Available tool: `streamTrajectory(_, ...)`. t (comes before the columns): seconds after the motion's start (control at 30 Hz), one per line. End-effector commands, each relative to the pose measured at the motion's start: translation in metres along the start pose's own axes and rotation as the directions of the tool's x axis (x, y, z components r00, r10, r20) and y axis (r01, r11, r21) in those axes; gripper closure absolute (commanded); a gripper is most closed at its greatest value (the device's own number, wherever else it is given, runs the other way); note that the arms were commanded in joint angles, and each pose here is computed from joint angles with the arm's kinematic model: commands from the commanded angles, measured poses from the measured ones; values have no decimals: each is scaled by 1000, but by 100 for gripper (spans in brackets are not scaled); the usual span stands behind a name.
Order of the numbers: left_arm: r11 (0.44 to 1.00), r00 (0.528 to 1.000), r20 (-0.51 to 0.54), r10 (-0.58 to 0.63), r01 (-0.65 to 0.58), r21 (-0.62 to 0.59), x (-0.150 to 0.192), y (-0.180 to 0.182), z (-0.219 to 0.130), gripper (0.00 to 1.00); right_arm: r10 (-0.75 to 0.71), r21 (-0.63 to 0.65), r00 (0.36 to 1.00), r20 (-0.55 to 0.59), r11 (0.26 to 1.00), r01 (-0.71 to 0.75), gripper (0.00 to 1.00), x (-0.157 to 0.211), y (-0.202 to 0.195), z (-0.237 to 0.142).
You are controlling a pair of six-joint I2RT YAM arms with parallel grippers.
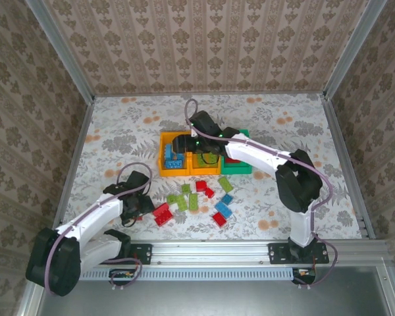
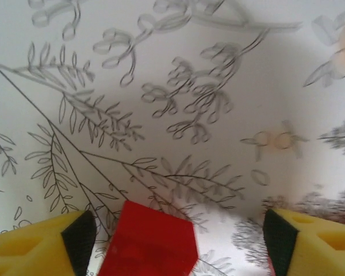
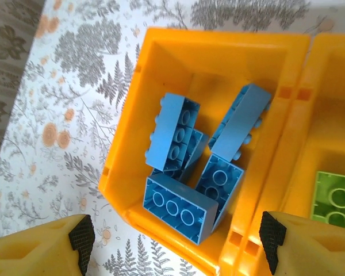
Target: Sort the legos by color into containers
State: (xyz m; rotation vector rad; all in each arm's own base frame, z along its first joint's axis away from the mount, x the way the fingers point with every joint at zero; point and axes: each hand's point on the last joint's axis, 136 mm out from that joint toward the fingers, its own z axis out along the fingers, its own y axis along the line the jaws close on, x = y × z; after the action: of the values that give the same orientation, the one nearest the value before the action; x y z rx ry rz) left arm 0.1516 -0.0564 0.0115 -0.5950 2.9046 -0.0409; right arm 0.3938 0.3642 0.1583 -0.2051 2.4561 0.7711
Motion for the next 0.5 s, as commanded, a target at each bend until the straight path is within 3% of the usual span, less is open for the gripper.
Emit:
streamTrajectory(0.0,1000,1000,-28,-9,9,-11,9,5,5,33,-10,16,998,62,1000,9,21,-14,-9,-19)
streamTrajectory(0.2,1000,1000,-14,18,-18,8,10,0,5,56,9,41,998,59,999,-12,20,-9,-27,-25)
streamTrajectory(0.47,999,1000,7,20,-20,30,1,-10,2,62,11,85,999,53,996,-15,20,2,-47,-34)
